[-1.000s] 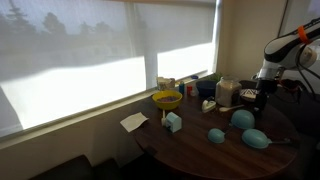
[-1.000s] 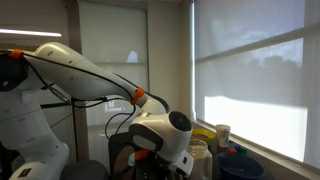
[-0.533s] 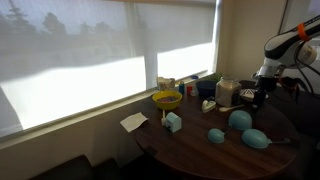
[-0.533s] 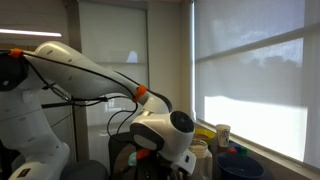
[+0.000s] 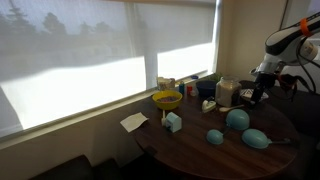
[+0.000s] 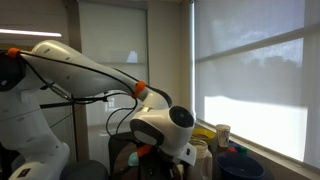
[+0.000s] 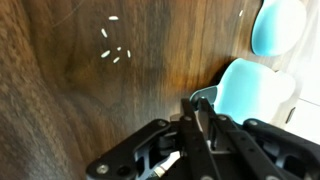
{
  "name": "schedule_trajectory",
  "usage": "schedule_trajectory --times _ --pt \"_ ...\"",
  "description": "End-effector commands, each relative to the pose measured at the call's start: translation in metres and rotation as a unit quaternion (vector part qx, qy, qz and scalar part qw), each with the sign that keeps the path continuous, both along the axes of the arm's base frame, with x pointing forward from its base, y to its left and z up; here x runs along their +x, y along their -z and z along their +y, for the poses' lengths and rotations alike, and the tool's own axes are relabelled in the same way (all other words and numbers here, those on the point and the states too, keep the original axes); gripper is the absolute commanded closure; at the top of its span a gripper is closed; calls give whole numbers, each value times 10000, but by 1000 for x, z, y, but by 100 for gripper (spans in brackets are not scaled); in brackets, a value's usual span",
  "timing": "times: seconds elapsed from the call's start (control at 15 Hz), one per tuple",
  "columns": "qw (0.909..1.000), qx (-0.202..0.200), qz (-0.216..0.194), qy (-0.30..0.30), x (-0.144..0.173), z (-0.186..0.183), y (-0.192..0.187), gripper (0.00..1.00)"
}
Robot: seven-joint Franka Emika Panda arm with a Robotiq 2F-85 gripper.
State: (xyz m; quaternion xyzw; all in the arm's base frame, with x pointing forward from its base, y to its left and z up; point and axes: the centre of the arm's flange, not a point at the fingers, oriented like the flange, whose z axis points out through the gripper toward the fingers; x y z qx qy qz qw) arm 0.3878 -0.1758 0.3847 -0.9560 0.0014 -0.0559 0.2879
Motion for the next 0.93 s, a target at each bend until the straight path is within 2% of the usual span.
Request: schedule_trajectory --times 0.0,0.4,0.67,0.87 --pt "9993 -94 -304 -192 -6 5 -33 97" --pt "9958 -467 -667 -413 -9 18 -85 97" --pt "9899 -1031 -749 -626 -10 35 -114 97" --pt "9815 -1588 -719 -799 -9 53 -129 97"
